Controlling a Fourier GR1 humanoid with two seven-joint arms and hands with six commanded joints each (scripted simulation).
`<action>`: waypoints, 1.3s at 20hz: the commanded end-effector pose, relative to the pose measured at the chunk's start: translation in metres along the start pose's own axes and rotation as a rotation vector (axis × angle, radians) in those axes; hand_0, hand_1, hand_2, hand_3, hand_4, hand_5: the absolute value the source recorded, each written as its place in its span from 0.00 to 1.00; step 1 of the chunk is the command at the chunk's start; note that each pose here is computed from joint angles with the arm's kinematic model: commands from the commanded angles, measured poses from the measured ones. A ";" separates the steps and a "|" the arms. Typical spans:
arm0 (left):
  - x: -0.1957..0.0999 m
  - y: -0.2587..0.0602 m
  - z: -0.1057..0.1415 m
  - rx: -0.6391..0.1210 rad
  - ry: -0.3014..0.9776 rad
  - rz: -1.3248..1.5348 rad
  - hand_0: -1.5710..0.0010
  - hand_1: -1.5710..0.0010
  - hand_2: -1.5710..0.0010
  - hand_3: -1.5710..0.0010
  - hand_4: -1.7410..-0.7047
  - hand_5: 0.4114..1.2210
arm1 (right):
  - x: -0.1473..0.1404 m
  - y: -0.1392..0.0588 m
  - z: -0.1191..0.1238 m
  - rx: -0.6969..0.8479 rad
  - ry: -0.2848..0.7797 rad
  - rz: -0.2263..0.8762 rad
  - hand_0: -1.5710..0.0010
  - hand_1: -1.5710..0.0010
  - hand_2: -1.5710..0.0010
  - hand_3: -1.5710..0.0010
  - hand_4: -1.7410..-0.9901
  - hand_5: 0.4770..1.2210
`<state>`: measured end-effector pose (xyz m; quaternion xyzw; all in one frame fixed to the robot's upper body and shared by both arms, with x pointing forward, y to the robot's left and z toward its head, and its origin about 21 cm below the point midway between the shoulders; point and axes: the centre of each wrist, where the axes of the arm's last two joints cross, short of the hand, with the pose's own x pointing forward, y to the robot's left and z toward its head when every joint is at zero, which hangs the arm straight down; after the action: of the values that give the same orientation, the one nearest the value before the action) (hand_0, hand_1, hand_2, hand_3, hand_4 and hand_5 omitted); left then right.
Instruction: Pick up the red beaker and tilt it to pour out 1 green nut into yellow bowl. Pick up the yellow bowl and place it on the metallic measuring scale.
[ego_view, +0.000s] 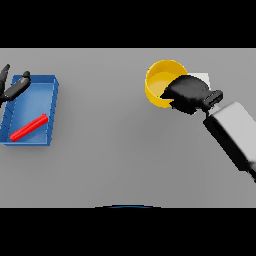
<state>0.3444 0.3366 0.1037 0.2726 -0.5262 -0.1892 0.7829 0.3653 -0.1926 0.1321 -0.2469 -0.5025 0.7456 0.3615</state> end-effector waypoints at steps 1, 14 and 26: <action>-0.002 0.000 0.000 -0.001 0.019 0.002 1.00 1.00 1.00 1.00 0.98 0.38 | -0.006 -0.001 -0.001 -0.008 0.023 -0.012 0.00 0.00 0.02 0.27 0.00 1.00; -0.006 0.004 0.004 0.006 0.039 0.001 1.00 1.00 1.00 1.00 0.98 0.37 | -0.079 0.036 -0.006 -0.012 0.235 -0.097 0.00 0.00 0.07 0.19 0.00 1.00; -0.002 0.005 0.003 -0.001 0.046 -0.010 1.00 1.00 1.00 1.00 0.98 0.38 | -0.092 0.056 -0.014 0.056 0.267 -0.219 0.15 0.07 0.09 0.24 0.00 1.00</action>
<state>0.3409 0.3409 0.1059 0.2793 -0.5069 -0.1869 0.7938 0.4166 -0.2703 0.0753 -0.2773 -0.4533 0.6761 0.5105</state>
